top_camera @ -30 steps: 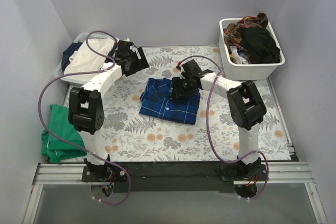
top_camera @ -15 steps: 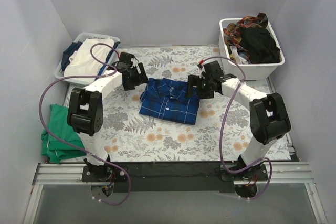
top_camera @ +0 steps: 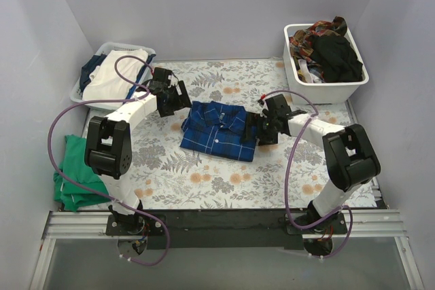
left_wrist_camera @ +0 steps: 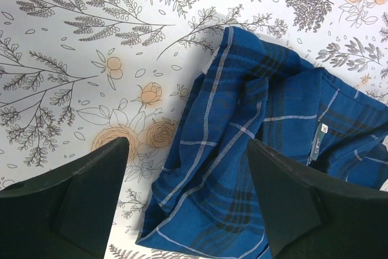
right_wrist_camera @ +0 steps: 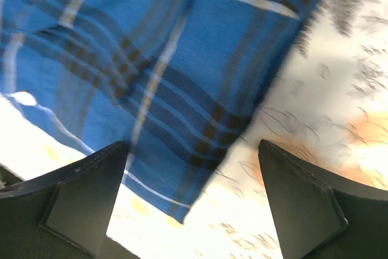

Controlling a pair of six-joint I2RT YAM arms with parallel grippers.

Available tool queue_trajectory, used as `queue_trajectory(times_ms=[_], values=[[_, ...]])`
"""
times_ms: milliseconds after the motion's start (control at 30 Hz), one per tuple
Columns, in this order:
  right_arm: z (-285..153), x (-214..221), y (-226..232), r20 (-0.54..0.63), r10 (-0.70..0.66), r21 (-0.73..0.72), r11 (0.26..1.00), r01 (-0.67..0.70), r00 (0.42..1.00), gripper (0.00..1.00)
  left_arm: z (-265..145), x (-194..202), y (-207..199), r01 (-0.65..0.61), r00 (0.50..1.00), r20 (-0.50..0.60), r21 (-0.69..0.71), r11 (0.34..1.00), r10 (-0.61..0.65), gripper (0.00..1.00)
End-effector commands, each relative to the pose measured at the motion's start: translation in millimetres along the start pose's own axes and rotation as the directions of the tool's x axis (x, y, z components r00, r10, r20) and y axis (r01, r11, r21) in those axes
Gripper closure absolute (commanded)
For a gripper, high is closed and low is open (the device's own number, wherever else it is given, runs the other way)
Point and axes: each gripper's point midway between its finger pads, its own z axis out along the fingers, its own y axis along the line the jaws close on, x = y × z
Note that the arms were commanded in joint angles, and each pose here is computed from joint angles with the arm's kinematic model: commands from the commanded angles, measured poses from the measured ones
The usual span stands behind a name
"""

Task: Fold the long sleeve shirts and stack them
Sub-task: Neatly place the folded shirt to the corner

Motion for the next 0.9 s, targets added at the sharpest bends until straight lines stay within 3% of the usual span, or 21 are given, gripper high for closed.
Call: queue_trajectory(times_ms=[0,200,267,367,400,467,500,600,867], values=[[15.4,-8.6,25.9,0.035,0.049,-0.190,0.981,-0.041,0.998,0.01,-22.0,-16.9,-12.6,-0.011,0.998,0.063,0.043,0.999,0.008,0.21],[42.5,-0.4,34.9,-0.022,0.142,-0.311,0.940,-0.142,0.990,0.01,-27.2,-21.1,-13.7,-0.019,0.997,0.078,0.042,0.999,0.016,0.21],[49.9,-1.2,34.0,-0.032,0.147,-0.312,0.938,-0.150,0.989,0.06,-28.6,-21.1,-14.9,-0.021,0.997,0.078,0.045,0.999,0.017,0.21],[51.0,-3.6,33.3,-0.026,0.153,-0.304,0.940,-0.154,0.988,0.30,-29.9,-23.6,-15.3,-0.023,0.996,0.084,0.046,0.999,0.019,0.21],[50.6,-4.1,32.1,-0.019,0.151,-0.297,0.943,-0.150,0.988,0.48,-30.1,-23.8,-16.3,-0.024,0.996,0.085,0.047,0.999,0.020,0.21],[48.5,-1.3,23.6,-0.014,0.155,-0.247,0.957,-0.154,0.988,0.64,-30.0,-26.4,-16.0,-0.022,0.996,0.088,0.045,0.999,0.018,0.21],[47.6,0.2,20.0,-0.011,0.140,-0.228,0.964,-0.139,0.990,0.77,-29.5,-27.1,-16.7,-0.022,0.996,0.089,0.047,0.999,0.018,0.21],[42.2,11.3,7.0,-0.034,0.111,-0.161,0.980,-0.115,0.993,0.99,-29.7,-28.5,-17.8,-0.023,0.996,0.089,0.049,0.999,0.018,0.21],[-6.4,37.2,-39.3,-0.069,0.009,0.112,0.994,-0.001,0.998,0.99,-30.8,-28.8,-18.4,-0.023,0.996,0.093,0.053,0.998,0.018,0.21]])
